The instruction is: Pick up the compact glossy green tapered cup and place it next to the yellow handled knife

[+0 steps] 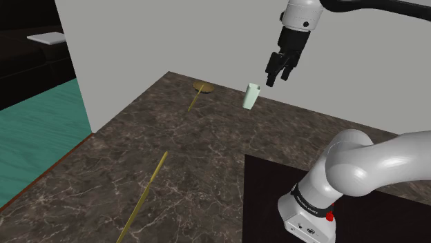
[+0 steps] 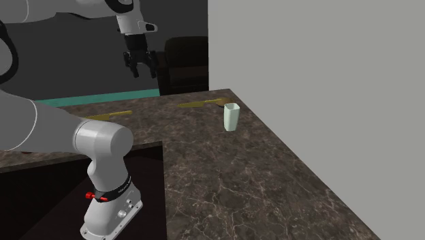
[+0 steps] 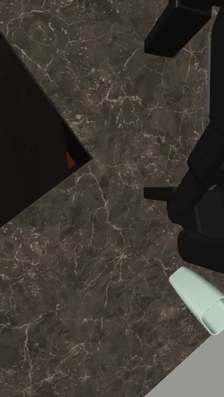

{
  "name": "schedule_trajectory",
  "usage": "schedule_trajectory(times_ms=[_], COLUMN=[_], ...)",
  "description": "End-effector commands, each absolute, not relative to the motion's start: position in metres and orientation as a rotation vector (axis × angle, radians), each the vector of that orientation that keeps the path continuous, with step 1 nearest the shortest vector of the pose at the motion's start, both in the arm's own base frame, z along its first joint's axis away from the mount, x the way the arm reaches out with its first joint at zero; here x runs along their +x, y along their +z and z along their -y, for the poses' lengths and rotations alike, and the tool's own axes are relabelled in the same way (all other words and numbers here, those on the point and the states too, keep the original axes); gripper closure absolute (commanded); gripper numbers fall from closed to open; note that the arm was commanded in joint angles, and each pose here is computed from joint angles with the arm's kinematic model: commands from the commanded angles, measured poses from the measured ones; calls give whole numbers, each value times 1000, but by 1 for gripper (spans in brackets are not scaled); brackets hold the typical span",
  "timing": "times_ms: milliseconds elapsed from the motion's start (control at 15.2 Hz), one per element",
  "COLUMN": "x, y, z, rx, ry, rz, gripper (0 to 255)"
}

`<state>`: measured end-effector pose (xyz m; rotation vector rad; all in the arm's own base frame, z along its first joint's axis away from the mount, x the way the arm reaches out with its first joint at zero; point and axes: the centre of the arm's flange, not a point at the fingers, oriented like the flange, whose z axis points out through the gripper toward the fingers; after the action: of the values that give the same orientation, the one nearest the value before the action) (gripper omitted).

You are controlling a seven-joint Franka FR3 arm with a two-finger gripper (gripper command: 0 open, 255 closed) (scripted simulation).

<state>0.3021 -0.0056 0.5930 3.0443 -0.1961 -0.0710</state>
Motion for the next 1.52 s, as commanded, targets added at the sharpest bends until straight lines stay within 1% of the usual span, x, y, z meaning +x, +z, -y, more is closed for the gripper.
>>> schedule_trajectory(times_ms=[0,1452], x=[302,449], y=[593,480], z=[6,238], rx=[3044,3108], ry=[-71,-77], rz=[196,172], gripper=[0,0])
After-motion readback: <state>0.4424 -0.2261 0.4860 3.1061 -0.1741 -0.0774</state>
